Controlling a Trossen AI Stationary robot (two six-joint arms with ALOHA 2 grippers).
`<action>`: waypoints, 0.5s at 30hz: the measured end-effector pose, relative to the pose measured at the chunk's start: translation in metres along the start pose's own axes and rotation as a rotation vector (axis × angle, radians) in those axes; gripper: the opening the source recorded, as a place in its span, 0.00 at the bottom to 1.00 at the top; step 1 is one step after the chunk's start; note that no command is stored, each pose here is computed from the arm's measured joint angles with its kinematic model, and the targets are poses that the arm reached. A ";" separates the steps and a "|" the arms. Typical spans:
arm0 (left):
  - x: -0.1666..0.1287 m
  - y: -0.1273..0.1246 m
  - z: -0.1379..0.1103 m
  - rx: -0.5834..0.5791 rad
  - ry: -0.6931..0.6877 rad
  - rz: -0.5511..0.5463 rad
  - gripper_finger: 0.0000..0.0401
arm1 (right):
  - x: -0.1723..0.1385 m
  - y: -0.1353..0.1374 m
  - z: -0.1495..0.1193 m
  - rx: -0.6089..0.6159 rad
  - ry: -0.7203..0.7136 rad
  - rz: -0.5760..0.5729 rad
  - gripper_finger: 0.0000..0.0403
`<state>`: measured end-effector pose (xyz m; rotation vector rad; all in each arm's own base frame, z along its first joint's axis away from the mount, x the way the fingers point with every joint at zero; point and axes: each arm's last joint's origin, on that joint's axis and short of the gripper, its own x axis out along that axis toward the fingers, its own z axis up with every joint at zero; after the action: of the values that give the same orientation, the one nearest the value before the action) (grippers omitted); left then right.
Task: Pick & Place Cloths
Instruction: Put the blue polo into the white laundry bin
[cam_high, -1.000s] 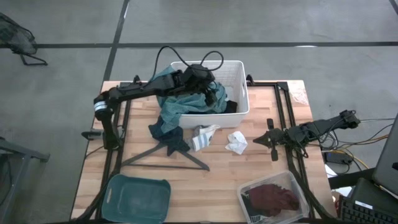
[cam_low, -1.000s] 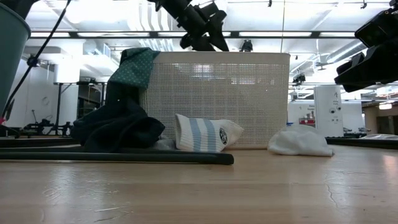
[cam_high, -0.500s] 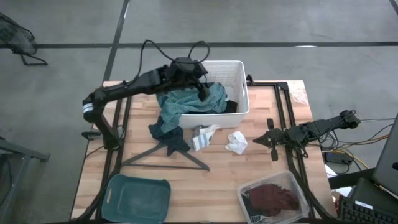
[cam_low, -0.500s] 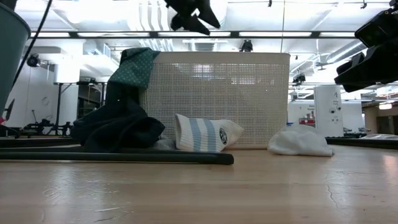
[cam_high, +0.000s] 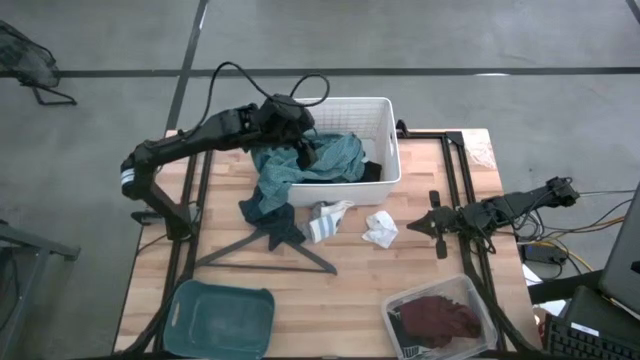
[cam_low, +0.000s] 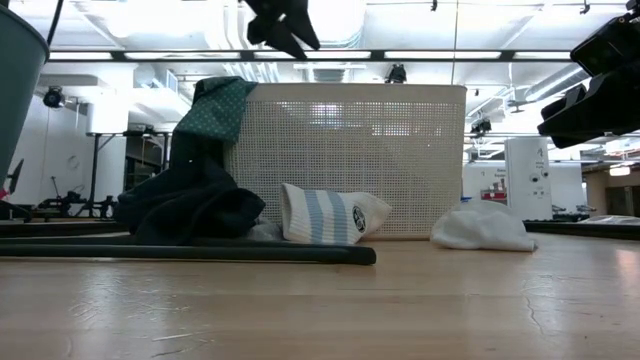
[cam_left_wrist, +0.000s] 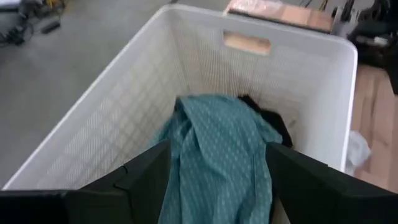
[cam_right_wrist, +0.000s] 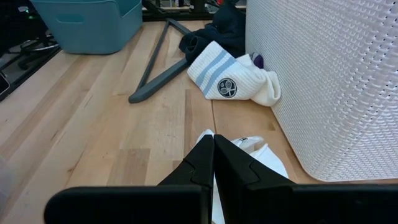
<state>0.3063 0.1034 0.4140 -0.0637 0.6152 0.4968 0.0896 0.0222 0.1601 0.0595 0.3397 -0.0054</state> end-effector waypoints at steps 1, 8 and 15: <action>-0.003 0.000 -0.002 -0.004 0.008 -0.001 0.66 | 0.000 0.000 0.000 0.000 -0.001 0.000 0.02; -0.021 0.001 -0.019 -0.025 -0.036 -0.013 0.66 | 0.000 0.000 0.000 0.000 0.000 0.000 0.02; -0.039 0.005 -0.045 -0.048 -0.145 -0.040 0.66 | 0.000 0.000 0.000 0.000 -0.001 0.000 0.02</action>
<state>0.2526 0.0821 0.3996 -0.0843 0.4595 0.4731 0.0896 0.0221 0.1602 0.0598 0.3390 -0.0057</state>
